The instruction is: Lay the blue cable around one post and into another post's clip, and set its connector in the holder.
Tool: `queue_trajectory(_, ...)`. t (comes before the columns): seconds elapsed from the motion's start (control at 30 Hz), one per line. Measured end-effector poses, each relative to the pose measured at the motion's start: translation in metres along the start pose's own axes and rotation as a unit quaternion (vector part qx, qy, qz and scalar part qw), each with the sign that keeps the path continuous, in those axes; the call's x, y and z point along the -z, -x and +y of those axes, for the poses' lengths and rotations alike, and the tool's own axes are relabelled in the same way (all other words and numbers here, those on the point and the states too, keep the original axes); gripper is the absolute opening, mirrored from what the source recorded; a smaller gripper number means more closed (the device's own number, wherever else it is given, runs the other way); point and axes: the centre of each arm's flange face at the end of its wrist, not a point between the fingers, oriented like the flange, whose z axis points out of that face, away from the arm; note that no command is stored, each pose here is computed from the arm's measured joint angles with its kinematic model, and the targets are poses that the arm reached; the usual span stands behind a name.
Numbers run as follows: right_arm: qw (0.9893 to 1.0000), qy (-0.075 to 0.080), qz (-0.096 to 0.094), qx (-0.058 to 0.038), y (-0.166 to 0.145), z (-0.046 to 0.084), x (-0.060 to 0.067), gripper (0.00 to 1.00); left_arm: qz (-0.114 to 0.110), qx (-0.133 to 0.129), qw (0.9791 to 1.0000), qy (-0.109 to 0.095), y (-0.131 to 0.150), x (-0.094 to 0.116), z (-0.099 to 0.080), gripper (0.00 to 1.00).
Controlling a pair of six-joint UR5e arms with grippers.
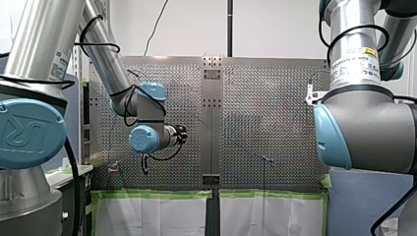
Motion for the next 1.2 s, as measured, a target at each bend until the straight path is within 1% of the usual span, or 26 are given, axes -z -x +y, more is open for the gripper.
queue_trajectory(0.13,0.9997,0.021,-0.009,-0.0017,0.002,0.003,0.003,1.0,0.0,0.0,1.0,0.0,0.0,0.0,0.0,1.0)
queue_trajectory(0.23,0.9992,0.037,-0.017,-0.0014,0.006,0.005,0.007,1.0,0.0,0.0,1.0,0.0,0.0,0.0,0.0,1.0)
queue_trajectory(0.3,0.9987,0.048,-0.018,-0.0008,0.007,0.004,0.012,1.0,0.0,0.0,1.0,0.001,0.0,0.0,0.0,1.0)
queue_trajectory(0.4,0.998,0.062,-0.011,-0.0002,0.002,0.002,0.02,1.0,0.0,0.0,1.0,0.001,0.0,-0.001,0.001,1.0)
queue_trajectory(0.47,0.9976,0.07,-0.003,0.0005,-0.003,0.0,0.025,1.0,0.0,0.0,1.0,0.002,0.0,-0.001,0.001,1.0)
queue_trajectory(0.53,0.9971,0.076,0.006,0.003,-0.008,-0.003,0.029,1.0,-0.001,0.0,1.0,0.002,0.0,-0.001,0.001,1.0)
queue_trajectory(0.6,0.9964,0.082,0.016,0.0073,-0.014,-0.009,0.035,1.0,-0.001,0.0,1.0,0.002,0.0,-0.001,0.001,1.0)
queue_trajectory(0.67,0.996,0.085,0.025,0.0112,-0.019,-0.017,0.039,1.0,-0.001,0.0,1.0,0.002,0.0,-0.001,0.001,1.0)
queue_trajectory(0.73,0.9958,0.084,0.033,0.0132,-0.022,-0.029,0.044,1.0,-0.001,0.001,1.0,0.0,0.0,-0.001,0.001,1.0)
queue_trajectory(0.83,0.9958,0.084,0.034,0.0135,-0.016,-0.045,0.05,1.0,-0.001,0.001,1.0,-0.003,0.0,-0.001,0.0,1.0)
queue_trajectory(0.93,0.9961,0.084,0.019,0.0169,-0.004,-0.061,0.058,1.0,-0.001,0.001,1.0,-0.005,0.0,-0.001,0.0,1.0)
queue_trajectory(1.03,0.9961,0.085,-0.002,0.025,0.01,-0.078,0.067,1.0,-0.002,0.001,1.0,-0.003,0.001,-0.002,0.0,1.0)
queue_trajectory(1.13,0.9956,0.085,-0.018,0.0337,0.024,-0.094,0.077,1.0,-0.005,0.001,1.0,0.007,0.001,-0.003,0.003,1.0)
queue_trajectory(1.2,0.9953,0.085,-0.026,0.0385,0.033,-0.106,0.084,1.0,-0.007,-0.002,0.9998,0.018,0.002,-0.005,0.007,1.0)
